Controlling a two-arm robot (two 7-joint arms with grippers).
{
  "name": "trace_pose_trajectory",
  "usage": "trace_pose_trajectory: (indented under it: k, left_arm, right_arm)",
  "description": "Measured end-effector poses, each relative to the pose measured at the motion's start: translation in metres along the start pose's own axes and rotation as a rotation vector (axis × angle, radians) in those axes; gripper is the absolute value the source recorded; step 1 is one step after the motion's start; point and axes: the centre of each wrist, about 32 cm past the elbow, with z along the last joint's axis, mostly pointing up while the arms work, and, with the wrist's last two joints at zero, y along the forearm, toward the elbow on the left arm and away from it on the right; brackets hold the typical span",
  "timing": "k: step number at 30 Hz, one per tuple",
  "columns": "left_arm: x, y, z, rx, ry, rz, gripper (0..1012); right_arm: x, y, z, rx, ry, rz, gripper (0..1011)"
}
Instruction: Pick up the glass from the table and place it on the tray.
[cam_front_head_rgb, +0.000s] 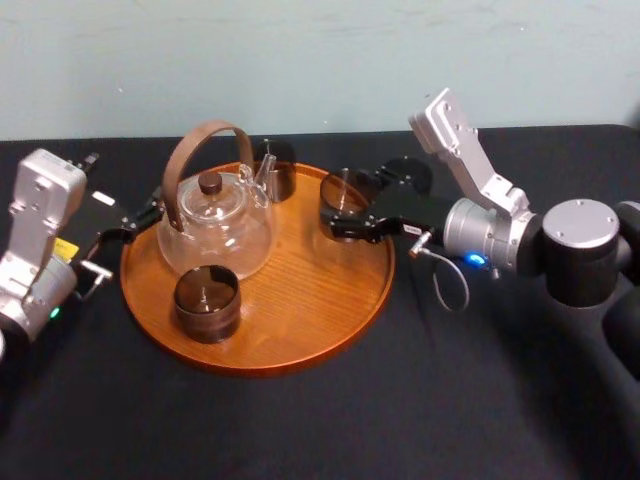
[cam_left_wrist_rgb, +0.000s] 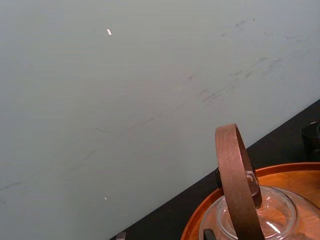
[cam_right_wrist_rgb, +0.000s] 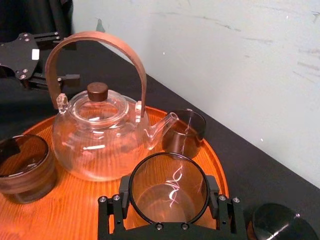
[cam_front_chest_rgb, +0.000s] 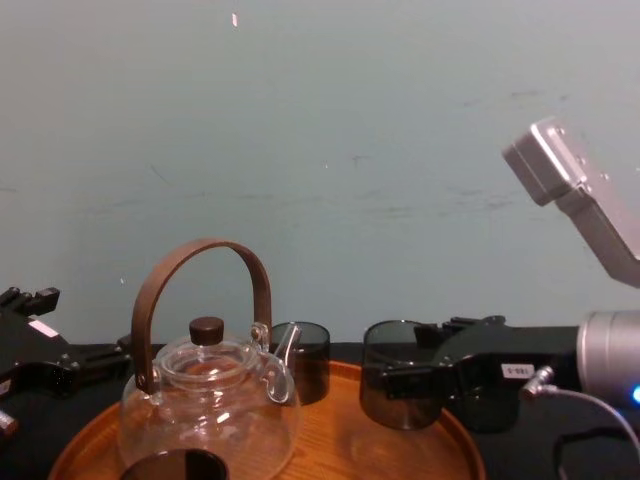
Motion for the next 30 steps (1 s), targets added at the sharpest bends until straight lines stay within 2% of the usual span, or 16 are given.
trace_pose_trajectory:
  k: [18,30]
  left_arm:
    - [0.0,0.0,0.0,0.0,0.0,0.0,1001]
    - [0.0,0.0,0.0,0.0,0.0,0.0,1001]
  right_arm:
    - [0.0039,0.028,-0.004,0.002,0.012,0.005,905]
    - [0.0037,0.034,-0.009,-0.004,0.022,0.015,905]
